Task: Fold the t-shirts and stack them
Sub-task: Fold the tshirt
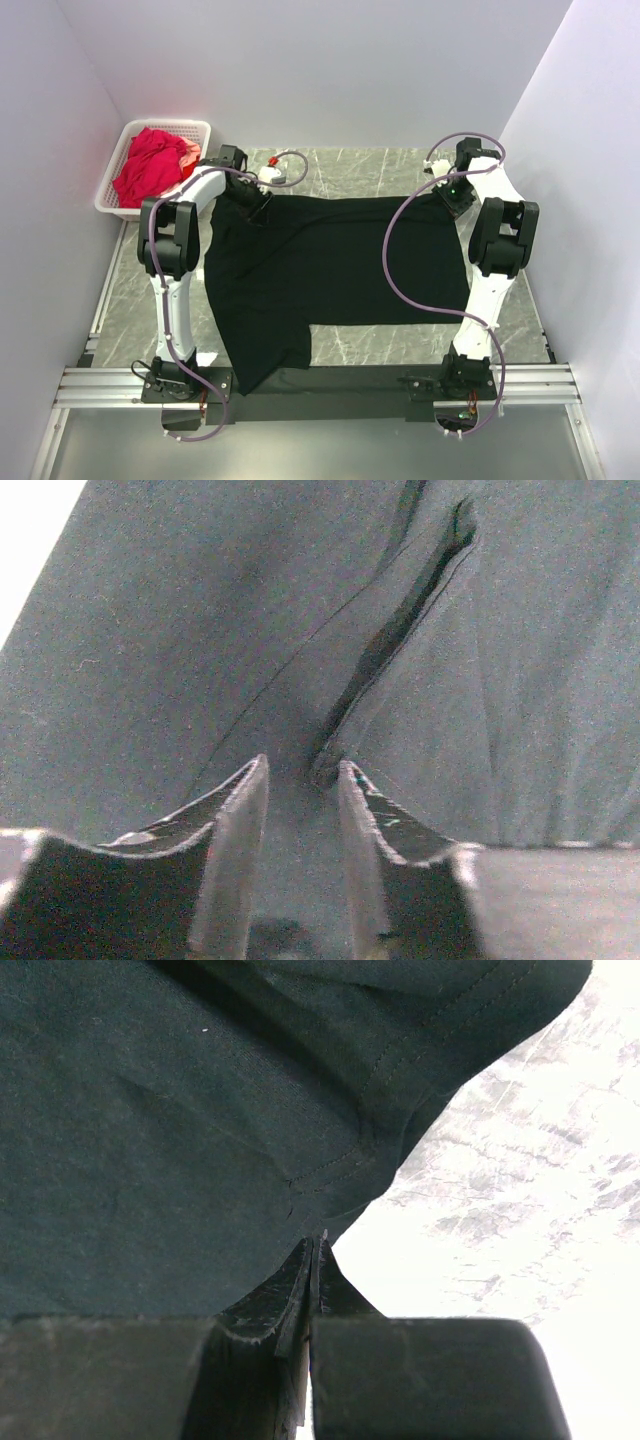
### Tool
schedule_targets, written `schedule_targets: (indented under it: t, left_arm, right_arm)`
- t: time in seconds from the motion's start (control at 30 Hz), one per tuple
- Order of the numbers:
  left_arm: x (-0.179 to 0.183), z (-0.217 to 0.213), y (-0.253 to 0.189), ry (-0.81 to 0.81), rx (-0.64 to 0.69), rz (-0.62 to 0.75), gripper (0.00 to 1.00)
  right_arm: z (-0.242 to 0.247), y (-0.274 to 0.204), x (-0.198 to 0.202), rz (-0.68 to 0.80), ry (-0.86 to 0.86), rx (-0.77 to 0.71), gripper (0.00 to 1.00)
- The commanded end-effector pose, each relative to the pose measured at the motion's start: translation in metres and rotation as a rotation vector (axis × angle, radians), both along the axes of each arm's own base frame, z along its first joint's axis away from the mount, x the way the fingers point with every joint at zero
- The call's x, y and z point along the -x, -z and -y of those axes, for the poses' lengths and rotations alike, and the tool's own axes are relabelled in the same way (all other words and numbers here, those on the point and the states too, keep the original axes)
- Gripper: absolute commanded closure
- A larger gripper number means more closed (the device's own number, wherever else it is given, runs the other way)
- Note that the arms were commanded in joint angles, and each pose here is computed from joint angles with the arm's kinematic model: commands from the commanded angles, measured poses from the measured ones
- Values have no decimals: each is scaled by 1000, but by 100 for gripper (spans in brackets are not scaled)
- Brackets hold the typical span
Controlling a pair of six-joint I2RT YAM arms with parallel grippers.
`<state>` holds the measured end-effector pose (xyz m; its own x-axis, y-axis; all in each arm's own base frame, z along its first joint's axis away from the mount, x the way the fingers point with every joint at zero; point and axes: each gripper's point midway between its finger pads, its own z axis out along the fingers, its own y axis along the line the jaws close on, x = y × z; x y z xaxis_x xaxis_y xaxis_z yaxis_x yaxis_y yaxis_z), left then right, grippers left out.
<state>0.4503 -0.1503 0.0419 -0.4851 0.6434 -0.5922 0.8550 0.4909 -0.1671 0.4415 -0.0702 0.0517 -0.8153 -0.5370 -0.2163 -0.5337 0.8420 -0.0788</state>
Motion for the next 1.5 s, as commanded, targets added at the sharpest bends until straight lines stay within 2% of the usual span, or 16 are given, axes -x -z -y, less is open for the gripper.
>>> schedule_targets:
  t: [0.0, 0.1, 0.17, 0.23, 0.37, 0.43, 0.5, 0.6, 0.63, 0.7, 0.73, 0.83, 1.0, 1.13, 1.37, 1.47]
  left_arm:
    - [2, 6, -6, 42, 15, 16, 62]
    - [5, 7, -8, 51, 16, 13, 70]
    - [7, 8, -10, 58, 15, 11, 72]
    - [10, 8, -8, 65, 5, 7, 70]
    - [11, 7, -2, 63, -7, -4, 55]
    - [11, 7, 1, 63, -13, -7, 53]
    - [10, 7, 3, 61, -21, -6, 56]
    - [10, 7, 6, 64, -27, -8, 68]
    - [9, 7, 5, 62, -26, -6, 75]
    - [11, 8, 1, 71, -23, -4, 82]
    - [10, 8, -5, 73, -19, 6, 89]
    - [19, 11, -24, 82, 5, 4, 99]
    - [53, 20, -52, 140, 51, 5, 99]
    - [90, 29, -59, 184, 83, -49, 99]
    - [141, 41, -30, 264, 73, -178, 99]
    - [149, 36, -18, 273, 45, -204, 99]
  right_arm:
    - [2, -18, -8, 43, 1, 5, 100]
    - [2, -17, -9, 45, 2, 4, 100]
    - [1, -17, -9, 44, 3, 1, 100]
    - [1, -17, -9, 39, 3, 0, 100]
    - [1, -18, -8, 41, 1, 1, 100]
    - [1, -18, -8, 39, 3, 0, 100]
    - [1, -18, -9, 39, 3, 0, 100]
    - [2, -18, -9, 39, 2, 4, 100]
    - [2, -17, -8, 36, 2, 3, 100]
    - [2, -17, -10, 38, 3, 5, 100]
    - [2, -17, -9, 35, 3, 5, 100]
    - [3, -17, -10, 40, 1, 7, 100]
    - [3, -21, -12, 55, -4, 11, 100]
    - [5, -22, -12, 62, -10, 22, 100]
    - [11, -20, -6, 70, -41, 50, 100]
    - [13, -18, 2, 63, -59, 58, 100]
